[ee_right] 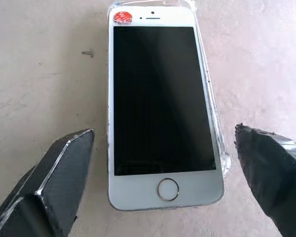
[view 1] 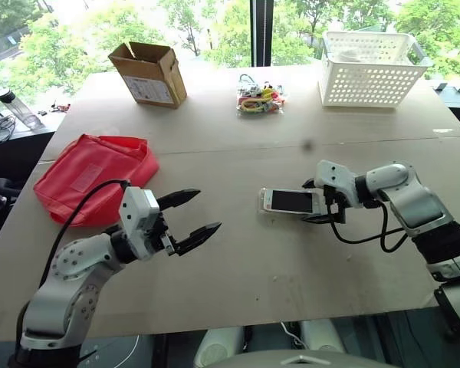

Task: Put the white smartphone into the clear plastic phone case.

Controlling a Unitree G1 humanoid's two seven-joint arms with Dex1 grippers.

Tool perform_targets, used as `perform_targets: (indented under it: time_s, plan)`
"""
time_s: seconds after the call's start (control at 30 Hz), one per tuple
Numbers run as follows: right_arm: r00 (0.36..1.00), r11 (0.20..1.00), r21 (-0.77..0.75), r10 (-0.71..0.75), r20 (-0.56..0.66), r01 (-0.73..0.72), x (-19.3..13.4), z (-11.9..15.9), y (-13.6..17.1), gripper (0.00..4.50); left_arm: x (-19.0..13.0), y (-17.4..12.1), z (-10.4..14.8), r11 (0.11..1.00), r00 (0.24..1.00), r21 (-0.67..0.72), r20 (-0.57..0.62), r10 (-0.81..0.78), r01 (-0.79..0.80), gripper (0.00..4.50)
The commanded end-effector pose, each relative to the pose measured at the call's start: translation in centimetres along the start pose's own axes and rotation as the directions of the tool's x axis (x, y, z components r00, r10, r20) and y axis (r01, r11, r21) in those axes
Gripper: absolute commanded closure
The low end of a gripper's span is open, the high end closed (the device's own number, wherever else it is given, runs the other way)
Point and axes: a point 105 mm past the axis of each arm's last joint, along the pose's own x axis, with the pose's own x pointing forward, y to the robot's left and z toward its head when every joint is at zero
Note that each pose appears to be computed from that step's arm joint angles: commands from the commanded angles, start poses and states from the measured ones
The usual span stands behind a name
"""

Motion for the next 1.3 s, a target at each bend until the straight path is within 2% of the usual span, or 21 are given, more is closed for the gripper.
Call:
perform_targets:
  time_s: [0.03, 0.13, 0.23, 0.27, 0.33, 0.4, 0.47, 0.63, 0.7, 0.87, 1.13, 1.23, 1.3]
  plan:
    - [0.996, 0.999, -0.032, -0.019, 0.089, 0.022, -2.0, 2.6, -0.4, 0.03, 0.1, -0.3, 0.9, 0.999, 1.0, 0.035, 0.023, -0.01, 0.009, 0.0]
    - [0.982, 0.999, 0.027, 0.034, 0.186, -0.04, -2.6, 4.3, 0.6, 0.83, 0.1, -0.4, 0.9, 0.999, 1.0, 0.033, 0.025, -0.011, 0.011, 0.0]
    - [0.966, 0.995, 0.056, 0.06, 0.252, -0.077, -1.7, 5.5, 1.4, 2.32, 0.2, -0.7, 0.8, 1.0, 0.999, 0.017, 0.028, -0.026, 0.025, 0.0]
    - [0.967, 0.996, 0.067, 0.042, 0.252, -0.06, -0.6, 5.5, 1.3, 2.68, 0.2, -0.7, 0.9, 0.999, 0.999, 0.015, 0.029, -0.032, 0.031, 0.0]
    - [0.971, 0.996, 0.083, 0.006, 0.24, -0.027, 1.4, 5.4, 1.0, 3.74, 0.2, -0.7, 0.9, 0.999, 0.999, 0.014, 0.027, -0.039, 0.039, 0.0]
    - [0.975, 0.994, 0.112, -0.017, 0.22, -0.008, 2.9, 5.0, 0.7, 4.41, 0.2, -0.6, 1.0, 0.999, 0.999, 0.015, 0.026, -0.043, 0.043, 0.0]
    - [0.984, 0.992, 0.124, -0.017, 0.175, -0.005, 4.0, 4.1, 0.6, 4.41, 0.1, -0.5, 1.1, 0.999, 0.999, 0.016, 0.025, -0.044, 0.044, 0.0]
    - [0.992, 0.984, 0.145, 0.11, -0.068, -0.099, 7.4, -1.8, 2.8, 4.41, 0.0, -0.5, 1.1, 0.998, 0.998, 0.018, 0.016, -0.053, 0.053, 0.0]
    - [0.986, 0.985, 0.133, 0.126, -0.112, -0.111, 7.7, -2.9, 3.1, 4.41, 0.0, -0.6, 1.2, 0.998, 0.998, 0.018, 0.015, -0.056, 0.056, 0.0]
    - [0.985, 0.983, 0.132, 0.14, -0.103, -0.126, 7.7, -3.3, 3.3, 4.41, 0.2, -0.5, 1.1, 0.998, 0.998, 0.016, 0.01, -0.067, 0.067, 0.0]
    - [0.985, 0.985, -0.078, 0.146, -0.097, -0.153, 8.9, -3.5, 4.6, 4.41, 1.8, -0.6, 1.4, 0.993, 0.993, 0.022, 0.009, -0.119, 0.119, 0.0]
    - [0.996, 0.999, -0.022, 0.049, 0.07, -0.048, 8.5, -0.7, 2.8, 4.41, 2.0, -0.4, 1.5, 0.991, 0.992, 0.024, 0.007, -0.129, 0.129, 0.0]
    - [0.981, 0.999, 0.049, -0.027, 0.19, 0.018, 7.2, 1.6, 1.1, 4.41, 1.9, -0.2, 1.6, 0.991, 0.991, 0.024, 0.006, -0.133, 0.133, 0.0]
